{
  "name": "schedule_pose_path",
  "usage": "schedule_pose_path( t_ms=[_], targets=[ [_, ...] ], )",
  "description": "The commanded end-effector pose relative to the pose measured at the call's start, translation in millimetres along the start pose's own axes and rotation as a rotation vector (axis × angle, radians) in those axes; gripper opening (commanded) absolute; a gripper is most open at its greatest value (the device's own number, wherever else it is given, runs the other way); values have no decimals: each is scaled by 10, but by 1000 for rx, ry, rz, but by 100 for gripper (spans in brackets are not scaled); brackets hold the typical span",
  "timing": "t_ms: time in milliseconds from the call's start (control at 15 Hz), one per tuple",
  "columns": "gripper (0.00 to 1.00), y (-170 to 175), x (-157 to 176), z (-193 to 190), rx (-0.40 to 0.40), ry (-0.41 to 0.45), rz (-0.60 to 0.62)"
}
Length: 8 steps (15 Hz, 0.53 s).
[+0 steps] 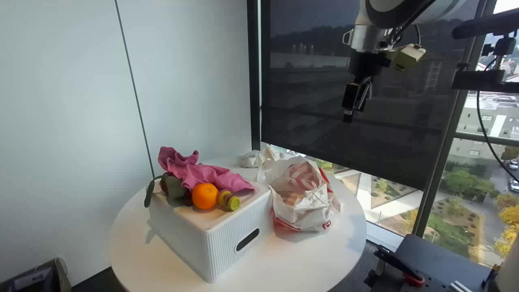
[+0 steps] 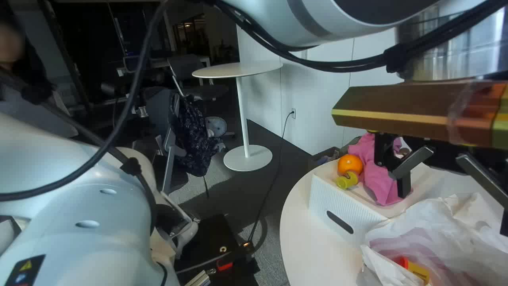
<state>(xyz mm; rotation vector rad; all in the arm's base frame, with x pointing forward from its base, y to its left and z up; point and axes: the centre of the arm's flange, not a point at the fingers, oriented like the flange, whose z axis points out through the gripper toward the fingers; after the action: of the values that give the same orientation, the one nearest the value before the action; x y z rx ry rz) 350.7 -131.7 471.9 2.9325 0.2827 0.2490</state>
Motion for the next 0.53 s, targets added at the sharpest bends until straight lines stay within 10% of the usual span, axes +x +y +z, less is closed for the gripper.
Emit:
schedule_pose_path(
  t_ms=[0,467],
  targets=[
    [100,9,7,-19,-2,4,1],
    [100,-109,81,150,34,-11,-32]
  ],
)
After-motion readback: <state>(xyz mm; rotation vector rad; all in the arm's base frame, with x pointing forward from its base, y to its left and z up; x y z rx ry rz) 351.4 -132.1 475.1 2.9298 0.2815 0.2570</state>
